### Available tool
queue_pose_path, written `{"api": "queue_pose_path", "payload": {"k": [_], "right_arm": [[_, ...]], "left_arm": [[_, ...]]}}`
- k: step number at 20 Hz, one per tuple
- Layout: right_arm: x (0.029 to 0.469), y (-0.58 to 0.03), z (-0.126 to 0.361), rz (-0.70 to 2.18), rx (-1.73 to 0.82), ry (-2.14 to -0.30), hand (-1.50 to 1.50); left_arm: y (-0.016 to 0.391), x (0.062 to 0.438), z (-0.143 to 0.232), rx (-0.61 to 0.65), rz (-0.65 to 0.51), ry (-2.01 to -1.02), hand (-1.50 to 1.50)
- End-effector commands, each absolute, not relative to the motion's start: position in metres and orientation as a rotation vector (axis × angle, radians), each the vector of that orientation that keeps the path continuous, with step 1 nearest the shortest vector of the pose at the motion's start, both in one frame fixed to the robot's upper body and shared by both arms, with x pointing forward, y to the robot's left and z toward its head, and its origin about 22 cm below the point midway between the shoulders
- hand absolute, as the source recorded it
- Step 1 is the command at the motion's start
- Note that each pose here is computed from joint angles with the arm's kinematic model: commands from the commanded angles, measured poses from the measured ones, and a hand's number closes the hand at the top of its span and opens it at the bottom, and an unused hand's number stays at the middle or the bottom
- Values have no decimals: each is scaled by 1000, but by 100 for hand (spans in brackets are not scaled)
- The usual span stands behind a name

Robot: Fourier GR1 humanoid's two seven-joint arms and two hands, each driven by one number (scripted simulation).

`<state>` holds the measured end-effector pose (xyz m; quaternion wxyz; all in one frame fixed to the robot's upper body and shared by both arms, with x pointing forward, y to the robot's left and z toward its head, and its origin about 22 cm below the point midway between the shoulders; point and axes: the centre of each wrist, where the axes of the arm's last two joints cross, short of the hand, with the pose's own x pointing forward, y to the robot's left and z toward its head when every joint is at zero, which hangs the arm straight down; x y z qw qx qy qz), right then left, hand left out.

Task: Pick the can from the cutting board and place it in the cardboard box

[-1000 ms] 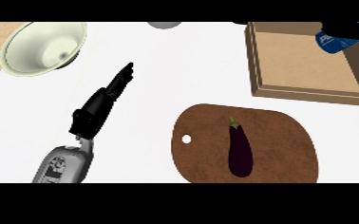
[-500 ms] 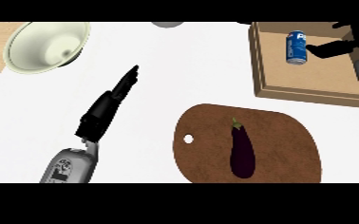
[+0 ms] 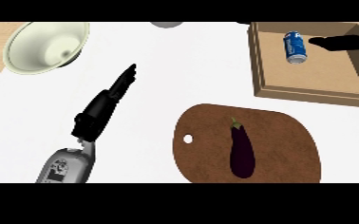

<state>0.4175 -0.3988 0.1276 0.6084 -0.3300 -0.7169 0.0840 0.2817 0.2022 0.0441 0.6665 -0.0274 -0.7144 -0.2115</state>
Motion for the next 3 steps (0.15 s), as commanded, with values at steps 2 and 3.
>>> {"api": "queue_pose_path", "payload": {"k": [2,3], "right_arm": [[403,-436,139,-79,-629,-1770,-150],[396,-446,136,-108,-604,-1787,-150]], "left_arm": [[197,290,46,-66,-444,-1605,0],[199,283,49,-55,-480,-1616,0]]}}
